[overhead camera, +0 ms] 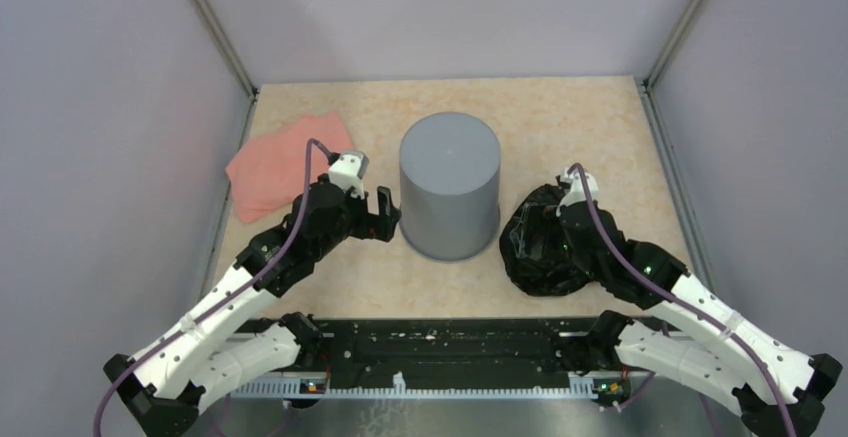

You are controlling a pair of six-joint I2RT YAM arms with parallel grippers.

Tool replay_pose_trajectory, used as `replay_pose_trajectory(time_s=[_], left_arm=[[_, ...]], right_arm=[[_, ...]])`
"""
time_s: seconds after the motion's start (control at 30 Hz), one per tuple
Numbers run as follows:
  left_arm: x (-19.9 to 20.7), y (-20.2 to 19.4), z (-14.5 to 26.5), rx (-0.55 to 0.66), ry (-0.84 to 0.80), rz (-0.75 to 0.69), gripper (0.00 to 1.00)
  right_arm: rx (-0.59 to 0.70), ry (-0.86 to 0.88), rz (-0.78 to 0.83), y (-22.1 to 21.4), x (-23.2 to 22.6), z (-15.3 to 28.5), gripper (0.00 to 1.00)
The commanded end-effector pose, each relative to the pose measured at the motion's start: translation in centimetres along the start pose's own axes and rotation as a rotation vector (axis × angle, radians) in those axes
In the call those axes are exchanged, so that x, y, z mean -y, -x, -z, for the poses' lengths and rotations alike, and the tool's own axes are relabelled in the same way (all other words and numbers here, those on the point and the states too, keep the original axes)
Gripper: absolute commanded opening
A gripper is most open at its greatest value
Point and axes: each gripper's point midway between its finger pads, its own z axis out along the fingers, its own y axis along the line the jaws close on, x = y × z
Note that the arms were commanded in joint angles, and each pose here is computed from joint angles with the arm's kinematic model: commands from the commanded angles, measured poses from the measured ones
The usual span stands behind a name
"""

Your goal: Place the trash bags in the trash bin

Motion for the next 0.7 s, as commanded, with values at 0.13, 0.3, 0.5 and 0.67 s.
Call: replay_pose_trajectory(time_s=[0.13, 0.3, 0.5, 0.67], left_arm=[[1.4, 2.3, 0.4, 0.071, -0.063, 0.014, 0.99], [2.2, 5.3, 1.3, 0.144, -0.088, 0.025, 0.99], [3.3, 10.2, 0.1, 0.175, -0.058, -0.006, 0.99], [4.0, 13.0, -2.4, 0.172, -0.012, -0.021, 0.99]], right_arm=[[0.034, 0.043, -0.059, 1.0, -1.4, -0.7, 0.99], [0.035, 0.048, -0.069, 0.8, -1.5, -0.9, 0.99], [0.034, 0.060, -0.069, 0.9, -1.9, -1.2, 0.99], [0.039, 0.049, -0.076, 0.7, -1.5, -1.1, 0.99]])
